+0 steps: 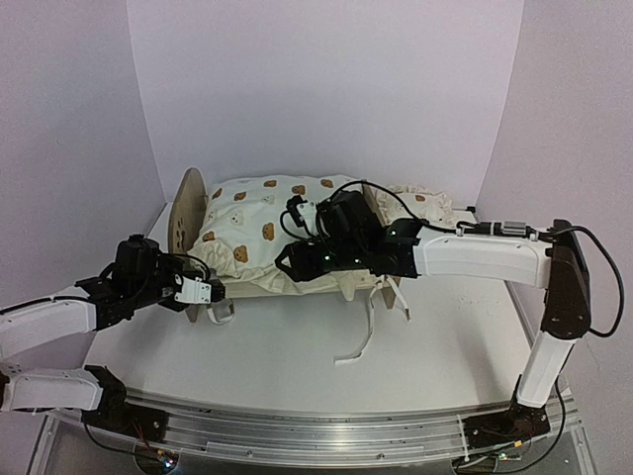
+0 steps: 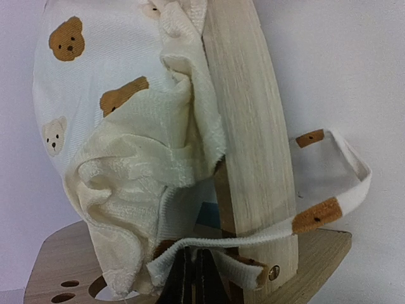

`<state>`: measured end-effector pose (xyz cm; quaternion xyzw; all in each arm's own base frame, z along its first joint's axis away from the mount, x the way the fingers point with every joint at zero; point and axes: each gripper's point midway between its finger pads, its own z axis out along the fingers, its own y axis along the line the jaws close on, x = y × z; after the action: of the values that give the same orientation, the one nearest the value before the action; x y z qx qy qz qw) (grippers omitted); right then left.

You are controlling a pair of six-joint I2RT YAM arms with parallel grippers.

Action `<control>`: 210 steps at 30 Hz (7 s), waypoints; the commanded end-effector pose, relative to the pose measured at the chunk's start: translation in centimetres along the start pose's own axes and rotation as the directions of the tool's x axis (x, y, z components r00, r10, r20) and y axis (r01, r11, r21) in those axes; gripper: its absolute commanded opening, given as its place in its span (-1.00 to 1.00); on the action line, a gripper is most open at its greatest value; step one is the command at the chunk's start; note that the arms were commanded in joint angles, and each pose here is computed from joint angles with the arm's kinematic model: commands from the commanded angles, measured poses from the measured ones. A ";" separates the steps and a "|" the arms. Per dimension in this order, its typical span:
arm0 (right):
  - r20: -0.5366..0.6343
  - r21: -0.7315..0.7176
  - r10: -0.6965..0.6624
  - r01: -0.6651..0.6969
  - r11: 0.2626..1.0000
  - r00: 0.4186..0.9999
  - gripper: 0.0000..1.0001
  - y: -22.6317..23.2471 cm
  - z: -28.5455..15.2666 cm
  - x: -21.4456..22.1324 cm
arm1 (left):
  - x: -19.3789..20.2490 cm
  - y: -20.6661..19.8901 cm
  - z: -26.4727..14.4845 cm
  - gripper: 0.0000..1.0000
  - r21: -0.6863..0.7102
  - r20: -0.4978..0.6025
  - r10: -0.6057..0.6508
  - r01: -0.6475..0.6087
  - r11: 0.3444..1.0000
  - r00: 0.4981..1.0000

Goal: Set up the pet bed

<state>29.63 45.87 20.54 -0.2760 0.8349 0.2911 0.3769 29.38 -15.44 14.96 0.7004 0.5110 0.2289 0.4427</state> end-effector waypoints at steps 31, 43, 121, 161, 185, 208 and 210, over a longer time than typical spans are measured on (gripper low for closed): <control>0.034 -0.098 0.010 -0.007 0.995 0.999 0.04 1.8 -2.6 -0.8 | -6.2 -1.5 -7.4 0.56 0.595 0.128 -0.339 0.202 0.778 0.932; 0.030 -0.078 0.023 -0.021 0.997 0.999 0.05 1.1 -3.1 0.3 | -4.8 2.2 2.5 0.40 0.437 -0.016 -0.408 0.373 0.818 0.913; 0.501 -0.310 0.084 0.089 0.946 0.861 -0.61 8.5 15.5 0.9 | -17.9 16.4 -2.2 -1.00 0.706 -0.065 -0.775 0.578 0.409 0.628; -0.167 -0.227 -0.116 0.076 0.971 0.979 -1.00 5.1 6.8 18.1 | -4.9 2.5 10.5 -1.00 0.539 -0.217 -0.550 0.569 0.622 0.807; -0.433 -0.262 -0.078 -0.043 0.964 0.898 -1.00 6.8 2.6 19.7 | -11.4 4.7 -5.5 0.24 0.646 0.273 -0.557 0.280 0.710 0.784; -0.283 -0.536 -0.082 -0.087 0.839 0.956 -1.00 14.2 3.3 12.2 | -14.7 -5.2 -2.0 -0.07 0.410 0.485 -0.348 0.143 0.901 0.802; -0.276 -0.533 -0.082 -0.081 0.842 0.958 -1.00 14.1 3.5 12.1 | -14.7 -5.7 -2.4 -0.30 0.425 0.489 -0.347 0.128 0.896 0.800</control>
<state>15.14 53.66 11.92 -0.4000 0.7859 0.4464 0.1519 18.85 -27.09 12.39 0.7408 0.4927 -0.1465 0.4324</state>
